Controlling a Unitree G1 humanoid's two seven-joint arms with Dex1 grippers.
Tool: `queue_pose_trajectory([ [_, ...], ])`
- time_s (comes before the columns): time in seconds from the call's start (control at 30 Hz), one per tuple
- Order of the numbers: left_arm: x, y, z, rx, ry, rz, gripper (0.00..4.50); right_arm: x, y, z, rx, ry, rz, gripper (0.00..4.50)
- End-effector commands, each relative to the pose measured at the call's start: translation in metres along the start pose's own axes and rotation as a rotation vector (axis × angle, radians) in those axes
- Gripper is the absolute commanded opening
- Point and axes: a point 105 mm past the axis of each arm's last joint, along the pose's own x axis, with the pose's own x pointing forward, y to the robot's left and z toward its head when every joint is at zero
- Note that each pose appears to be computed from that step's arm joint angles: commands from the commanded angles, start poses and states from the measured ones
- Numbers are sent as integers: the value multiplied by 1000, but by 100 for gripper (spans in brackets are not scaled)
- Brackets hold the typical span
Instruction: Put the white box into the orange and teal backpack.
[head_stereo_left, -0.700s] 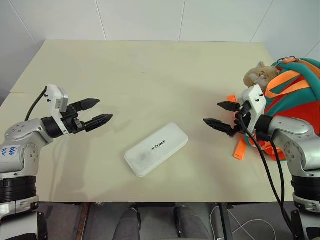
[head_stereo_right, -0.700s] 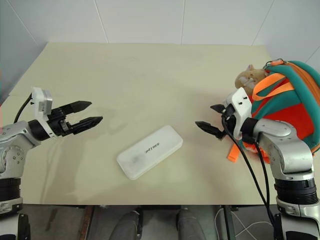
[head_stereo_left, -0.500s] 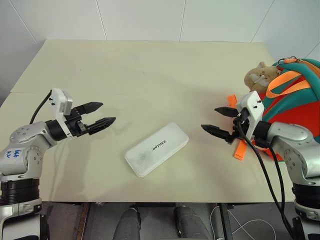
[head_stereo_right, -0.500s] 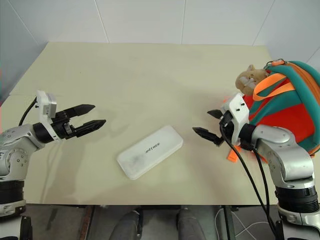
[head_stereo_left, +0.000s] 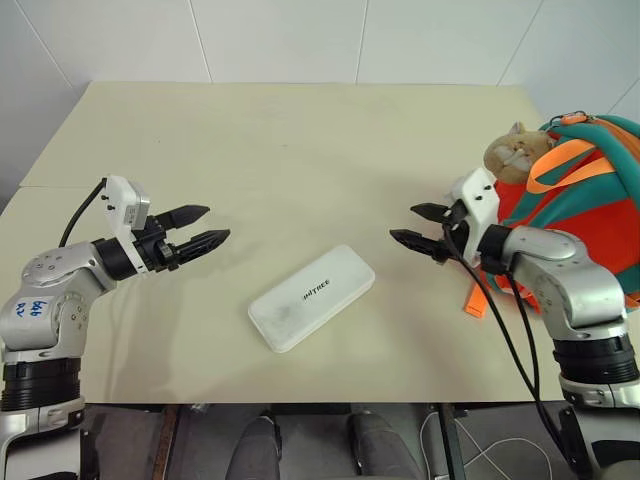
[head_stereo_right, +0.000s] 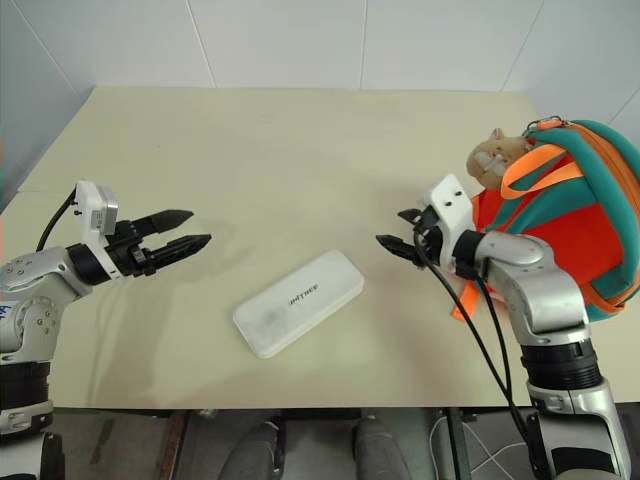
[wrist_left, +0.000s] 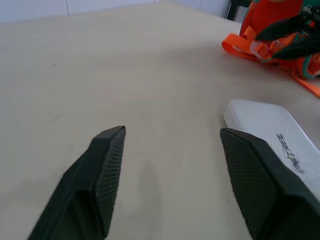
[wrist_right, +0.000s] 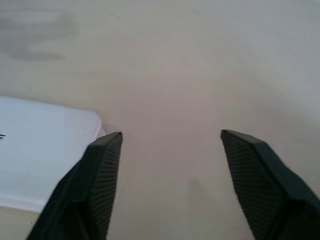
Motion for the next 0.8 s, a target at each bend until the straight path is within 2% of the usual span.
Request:
queue_pose_trajectory([
  [0.03,-1,-5,4,22,40,-36,200,5,-12,12,-60,-41,-66,184],
  [0.2,-9,-18,-10,-55,144,-101,38,19,-16,-3,-104,11,-94,8],
  [0.23,-13,-23,-14,-80,173,-119,4,22,-16,-8,-118,36,-95,0],
  [0.47,-20,-51,-39,-273,330,-150,4,41,-8,-31,-184,158,-17,0],
  [0.8,-14,-89,-58,-437,420,-224,4,52,6,-34,-202,181,61,0],
])
